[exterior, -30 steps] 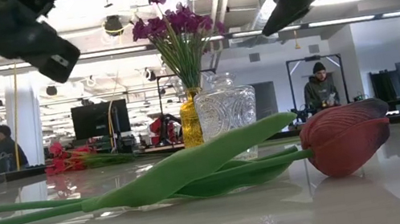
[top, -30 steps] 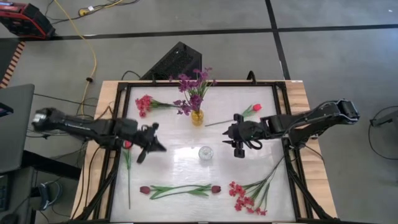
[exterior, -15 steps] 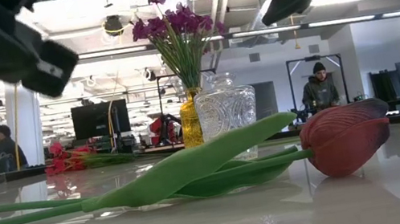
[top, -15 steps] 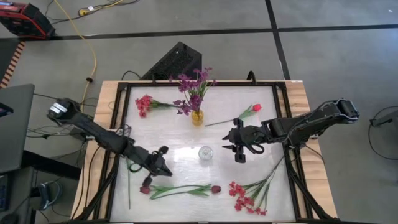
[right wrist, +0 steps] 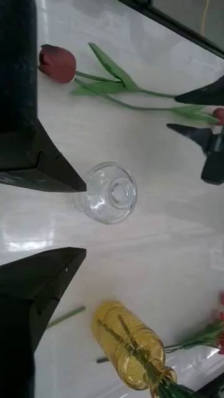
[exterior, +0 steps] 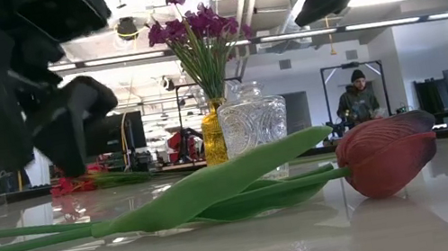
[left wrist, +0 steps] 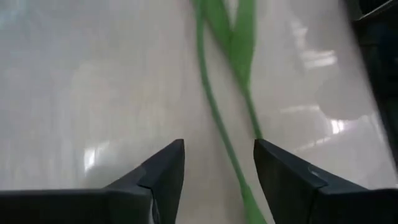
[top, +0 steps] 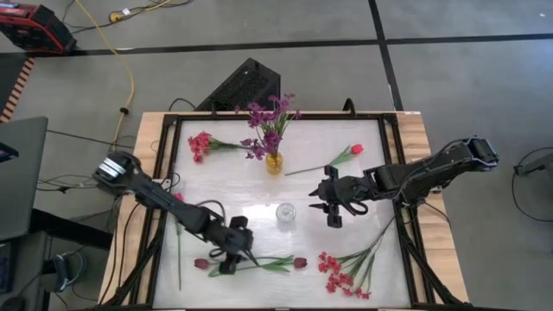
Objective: Sort flowers into vase by color
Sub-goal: Put the top purple flower into the yellow vase
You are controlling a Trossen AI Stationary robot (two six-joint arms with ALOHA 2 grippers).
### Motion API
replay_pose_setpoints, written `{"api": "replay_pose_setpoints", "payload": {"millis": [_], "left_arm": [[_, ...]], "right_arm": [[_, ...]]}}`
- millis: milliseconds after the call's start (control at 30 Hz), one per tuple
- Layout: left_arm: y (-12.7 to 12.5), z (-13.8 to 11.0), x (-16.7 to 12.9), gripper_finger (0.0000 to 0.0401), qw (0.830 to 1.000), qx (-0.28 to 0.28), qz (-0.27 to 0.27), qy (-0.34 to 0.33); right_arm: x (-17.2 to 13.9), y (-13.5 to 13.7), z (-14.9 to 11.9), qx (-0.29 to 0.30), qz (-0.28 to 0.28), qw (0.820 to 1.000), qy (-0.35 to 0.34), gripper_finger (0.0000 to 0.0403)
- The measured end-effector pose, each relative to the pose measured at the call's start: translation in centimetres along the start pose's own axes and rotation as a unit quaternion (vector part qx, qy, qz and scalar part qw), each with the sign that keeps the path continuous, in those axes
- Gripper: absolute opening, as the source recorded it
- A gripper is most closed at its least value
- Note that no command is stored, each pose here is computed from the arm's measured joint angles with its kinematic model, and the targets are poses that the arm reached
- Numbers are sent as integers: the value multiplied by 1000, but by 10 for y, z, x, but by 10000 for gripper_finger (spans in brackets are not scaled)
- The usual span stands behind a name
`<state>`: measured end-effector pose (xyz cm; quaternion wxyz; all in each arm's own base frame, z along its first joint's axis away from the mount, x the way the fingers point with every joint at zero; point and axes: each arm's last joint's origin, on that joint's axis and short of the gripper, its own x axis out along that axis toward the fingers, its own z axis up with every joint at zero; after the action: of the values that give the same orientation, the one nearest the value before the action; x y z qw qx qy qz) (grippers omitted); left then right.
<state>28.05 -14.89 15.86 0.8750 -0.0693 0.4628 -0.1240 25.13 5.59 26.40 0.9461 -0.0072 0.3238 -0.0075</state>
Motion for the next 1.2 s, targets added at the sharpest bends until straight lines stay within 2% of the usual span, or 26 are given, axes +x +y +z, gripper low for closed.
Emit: {"api": "replay_pose_setpoints", "payload": {"millis": [233,400,533,700,933,1033,1200], "left_arm": [[-17,3,27,185,999,-9,5,44],[-19,-5,33,185,996,-1,45,71],[-24,-13,34,174,993,34,79,85],[-29,-19,32,125,989,64,102,90],[-29,-19,32,12,988,75,92,104],[-29,-13,30,6,986,77,103,105],[-27,10,15,2,976,78,164,121]], "right_arm": [[0,-1,-5,-15,-3,1000,26,179],[0,-1,-7,-18,-5,999,38,179],[0,-2,-9,-21,-6,999,48,179],[0,-2,-11,-22,-8,998,57,179],[0,-2,-11,-22,-8,998,57,179],[0,-2,-11,-22,-8,998,57,179],[-1,1,-10,-22,-3,999,47,179]]}}
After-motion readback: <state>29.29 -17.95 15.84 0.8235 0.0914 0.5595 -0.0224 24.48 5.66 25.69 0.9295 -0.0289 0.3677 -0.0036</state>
